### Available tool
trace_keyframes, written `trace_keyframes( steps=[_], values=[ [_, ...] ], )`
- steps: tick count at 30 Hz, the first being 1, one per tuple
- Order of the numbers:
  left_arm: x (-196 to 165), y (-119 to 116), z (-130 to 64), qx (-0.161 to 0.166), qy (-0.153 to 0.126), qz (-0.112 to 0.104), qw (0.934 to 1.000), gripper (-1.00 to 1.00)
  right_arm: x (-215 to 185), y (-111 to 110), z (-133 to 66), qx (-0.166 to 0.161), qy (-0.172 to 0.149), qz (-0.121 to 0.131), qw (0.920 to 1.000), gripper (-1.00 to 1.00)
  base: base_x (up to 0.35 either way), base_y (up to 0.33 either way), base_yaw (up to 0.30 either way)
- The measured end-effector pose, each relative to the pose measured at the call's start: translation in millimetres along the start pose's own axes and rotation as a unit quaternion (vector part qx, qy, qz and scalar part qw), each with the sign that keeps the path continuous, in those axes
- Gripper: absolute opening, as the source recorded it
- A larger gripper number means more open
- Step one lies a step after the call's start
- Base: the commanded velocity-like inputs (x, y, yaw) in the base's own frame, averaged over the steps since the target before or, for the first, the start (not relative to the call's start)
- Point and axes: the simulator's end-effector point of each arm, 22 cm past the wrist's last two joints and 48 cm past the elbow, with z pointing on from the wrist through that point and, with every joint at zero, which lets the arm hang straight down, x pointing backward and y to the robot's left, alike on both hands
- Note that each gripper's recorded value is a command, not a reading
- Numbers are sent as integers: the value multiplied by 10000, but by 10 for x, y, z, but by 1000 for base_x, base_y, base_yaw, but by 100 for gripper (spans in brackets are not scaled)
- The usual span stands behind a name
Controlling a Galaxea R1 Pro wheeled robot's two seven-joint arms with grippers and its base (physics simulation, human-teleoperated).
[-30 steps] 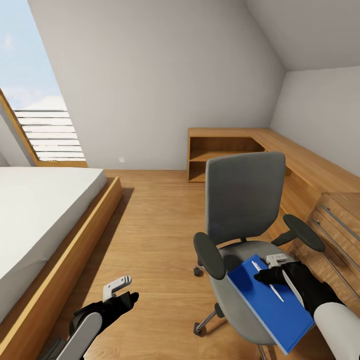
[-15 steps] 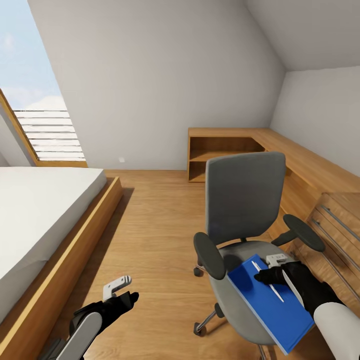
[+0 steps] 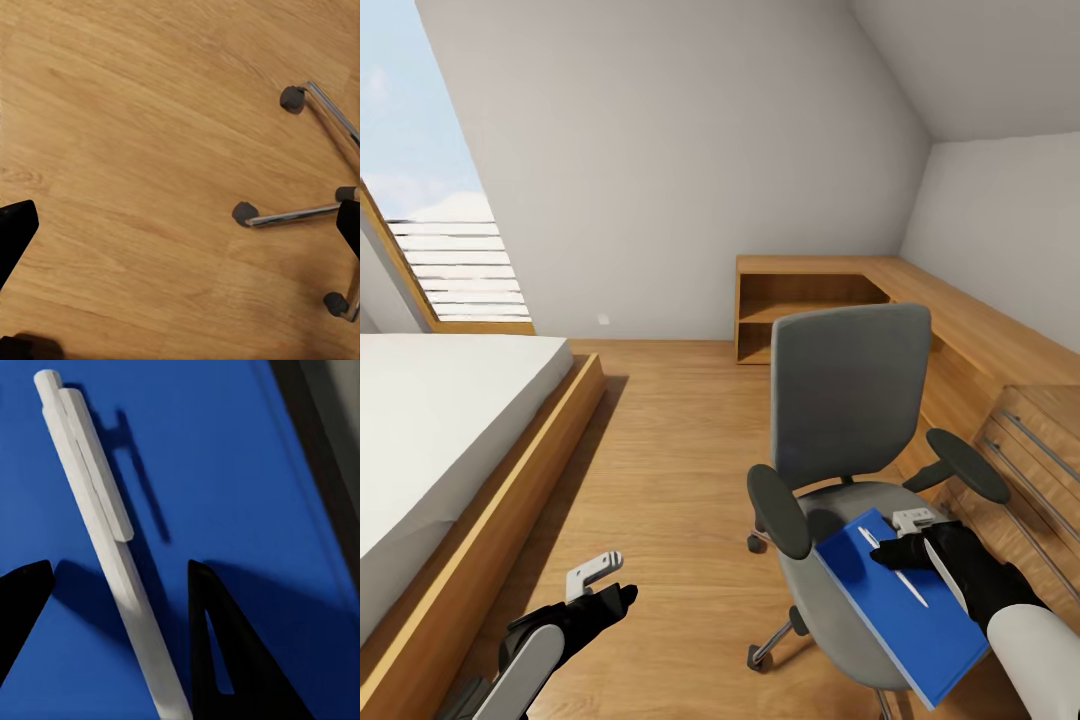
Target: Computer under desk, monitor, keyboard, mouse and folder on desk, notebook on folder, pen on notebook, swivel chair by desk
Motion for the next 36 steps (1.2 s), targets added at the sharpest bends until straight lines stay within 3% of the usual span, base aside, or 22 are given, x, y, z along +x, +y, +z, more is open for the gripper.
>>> trace_keyframes(
  steps=[36],
  values=[
    [4, -2, 0, -1, 4, 4, 10000, 100, 99, 48, -27, -88, 297, 192, 9993, -100, 0, 0, 0]
  ],
)
